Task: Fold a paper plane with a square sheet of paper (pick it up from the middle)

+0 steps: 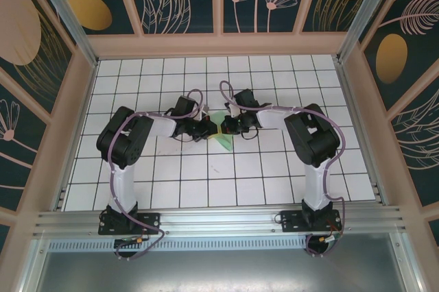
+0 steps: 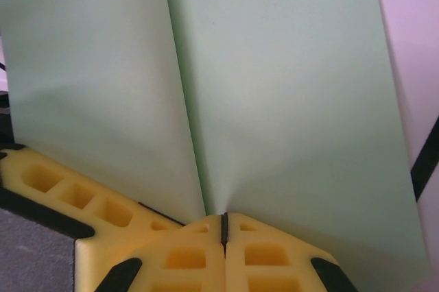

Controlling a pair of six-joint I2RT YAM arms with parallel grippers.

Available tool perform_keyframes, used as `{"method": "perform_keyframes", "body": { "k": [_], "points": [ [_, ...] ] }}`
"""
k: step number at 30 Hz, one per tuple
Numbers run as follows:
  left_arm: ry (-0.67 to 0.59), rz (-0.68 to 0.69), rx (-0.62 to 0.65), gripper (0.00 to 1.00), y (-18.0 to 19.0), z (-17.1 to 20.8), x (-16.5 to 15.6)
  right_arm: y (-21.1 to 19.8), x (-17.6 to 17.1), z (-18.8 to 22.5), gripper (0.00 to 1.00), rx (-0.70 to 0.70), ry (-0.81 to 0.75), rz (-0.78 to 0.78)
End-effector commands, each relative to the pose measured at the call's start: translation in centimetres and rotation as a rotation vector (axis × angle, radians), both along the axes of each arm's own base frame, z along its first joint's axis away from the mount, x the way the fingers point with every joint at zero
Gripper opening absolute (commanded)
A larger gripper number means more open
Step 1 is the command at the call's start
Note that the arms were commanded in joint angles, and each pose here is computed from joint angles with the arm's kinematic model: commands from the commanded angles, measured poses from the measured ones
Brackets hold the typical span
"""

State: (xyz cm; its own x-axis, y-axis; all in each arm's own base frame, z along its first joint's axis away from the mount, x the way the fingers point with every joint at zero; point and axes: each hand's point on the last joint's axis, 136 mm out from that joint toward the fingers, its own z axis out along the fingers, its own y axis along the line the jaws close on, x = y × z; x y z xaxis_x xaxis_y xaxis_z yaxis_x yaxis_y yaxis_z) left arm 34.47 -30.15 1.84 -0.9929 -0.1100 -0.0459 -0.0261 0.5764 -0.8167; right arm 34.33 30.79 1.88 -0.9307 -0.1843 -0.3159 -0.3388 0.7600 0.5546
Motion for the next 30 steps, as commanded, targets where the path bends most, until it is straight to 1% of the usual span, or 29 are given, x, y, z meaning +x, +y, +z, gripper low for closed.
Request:
{"method": "perform_keyframes", "body": {
  "k": [1, 4, 7, 9, 11, 13, 18, 22, 26, 30],
  "points": [
    [0.002, -0.009, 0.025, 0.0, 0.6, -1.1, 0.2, -1.5, -1.3, -3.1, 0.04, -0.09, 0.077, 0.001],
    [0.012, -0.009, 0.034, 0.0, 0.8, -1.8, -0.1, -1.5, -0.9, -2.3, 0.04, -0.078, 0.061, -0.006],
    [0.016, -0.013, 0.035, 0.0, 1.0, -2.4, -0.3, -0.9, -0.7, 0.0, 0.05, -0.023, 0.031, -0.009],
    [0.014, -0.022, 0.023, 0.0, 0.8, -2.3, -0.5, -0.5, -0.8, 2.1, 0.04, 0.032, 0.007, -0.014],
    [0.01, -0.022, 0.02, 0.0, 0.9, -2.2, -0.5, -1.4, -0.6, 4.0, 0.05, 0.105, 0.004, -0.058],
    [0.011, -0.026, 0.013, 0.0, 0.8, -2.2, -0.6, -1.7, -1.5, 4.7, 0.05, 0.166, 0.021, -0.056],
    [0.001, -0.035, -0.005, 0.0, 0.6, -1.8, -0.6, -1.8, -4.0, 4.2, 0.05, 0.251, 0.102, -0.047],
    [0.0, -0.045, -0.019, 0.0, 0.5, -1.8, -0.6, -1.9, -5.0, 3.3, 0.05, 0.3, 0.149, -0.047],
    [0.002, -0.044, -0.019, 0.0, 0.7, -1.9, -0.6, -1.6, -5.8, 3.0, 0.05, 0.334, 0.177, -0.025],
    [0.002, -0.04, -0.018, 0.0, 0.8, -1.9, -0.5, -1.6, -6.3, 2.4, 0.05, 0.337, 0.198, -0.017]
  ]
}}
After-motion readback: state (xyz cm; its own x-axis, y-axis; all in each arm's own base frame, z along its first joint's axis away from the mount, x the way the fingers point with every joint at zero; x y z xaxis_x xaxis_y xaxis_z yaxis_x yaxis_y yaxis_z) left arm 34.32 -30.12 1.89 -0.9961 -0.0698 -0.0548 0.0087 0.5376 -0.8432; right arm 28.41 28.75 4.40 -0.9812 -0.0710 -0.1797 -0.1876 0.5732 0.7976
